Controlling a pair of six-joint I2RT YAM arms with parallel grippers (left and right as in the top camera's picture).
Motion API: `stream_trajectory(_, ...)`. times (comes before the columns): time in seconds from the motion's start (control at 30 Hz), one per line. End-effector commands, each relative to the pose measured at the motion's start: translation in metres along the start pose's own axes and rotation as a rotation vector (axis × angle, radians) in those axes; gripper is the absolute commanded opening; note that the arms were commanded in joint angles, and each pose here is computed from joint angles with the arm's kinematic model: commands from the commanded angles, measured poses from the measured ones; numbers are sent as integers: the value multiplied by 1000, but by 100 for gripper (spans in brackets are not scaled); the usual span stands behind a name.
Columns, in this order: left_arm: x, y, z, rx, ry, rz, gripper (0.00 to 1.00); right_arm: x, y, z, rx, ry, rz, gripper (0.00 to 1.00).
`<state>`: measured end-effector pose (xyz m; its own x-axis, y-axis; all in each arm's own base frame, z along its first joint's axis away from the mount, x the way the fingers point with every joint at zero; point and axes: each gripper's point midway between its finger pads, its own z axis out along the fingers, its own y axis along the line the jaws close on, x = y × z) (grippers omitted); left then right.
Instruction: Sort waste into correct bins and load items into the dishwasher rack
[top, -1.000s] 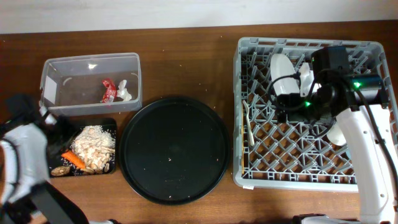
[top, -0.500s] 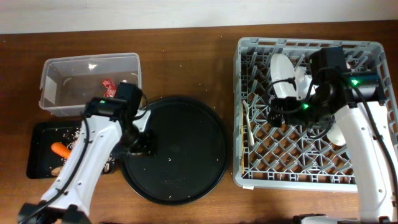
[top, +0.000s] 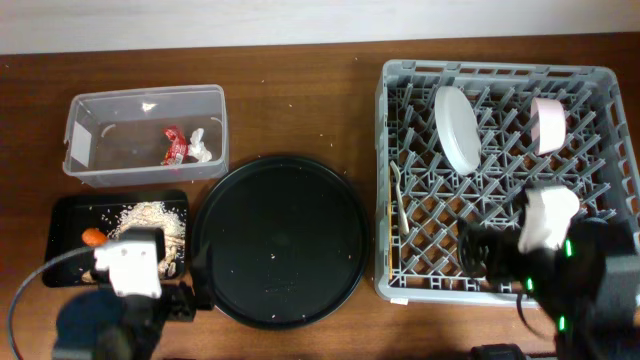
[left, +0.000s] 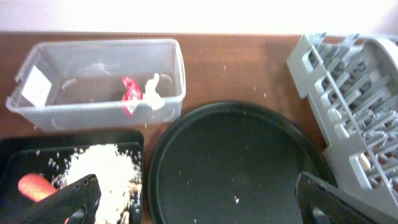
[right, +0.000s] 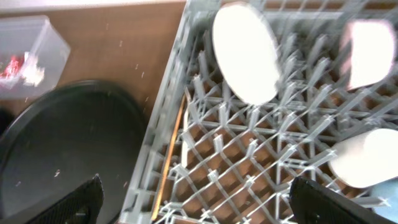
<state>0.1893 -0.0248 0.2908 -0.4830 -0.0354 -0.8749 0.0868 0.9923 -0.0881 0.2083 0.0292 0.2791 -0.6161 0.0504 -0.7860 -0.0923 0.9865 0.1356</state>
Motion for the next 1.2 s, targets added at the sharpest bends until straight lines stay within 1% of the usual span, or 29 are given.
stream_trajectory(0.0, 21, 6, 9, -23, -18, 9, 100, 22, -19, -7, 97, -56, -8, 98)
stream_trajectory(0.17, 34, 7, 20, -21, 15, 10, 99, 38, -18, -18, 96, -59, -8, 98)
stream_trajectory(0.4, 47, 8, 19, -26, 69, 9, 100, 43, -18, -17, 98, -38, -6, 98)
stream_trajectory(0.73, 48, 8, 19, -26, 72, 9, 100, 43, -18, -17, 98, -38, -6, 98)
stream_trajectory(0.87, 48, 8, 19, -26, 72, 9, 100, 42, -42, -21, 241, -42, -37, 98)
stream_trajectory(1.17, 48, 8, 19, -26, 72, 9, 99, 44, -44, -27, 253, -58, -37, 98)
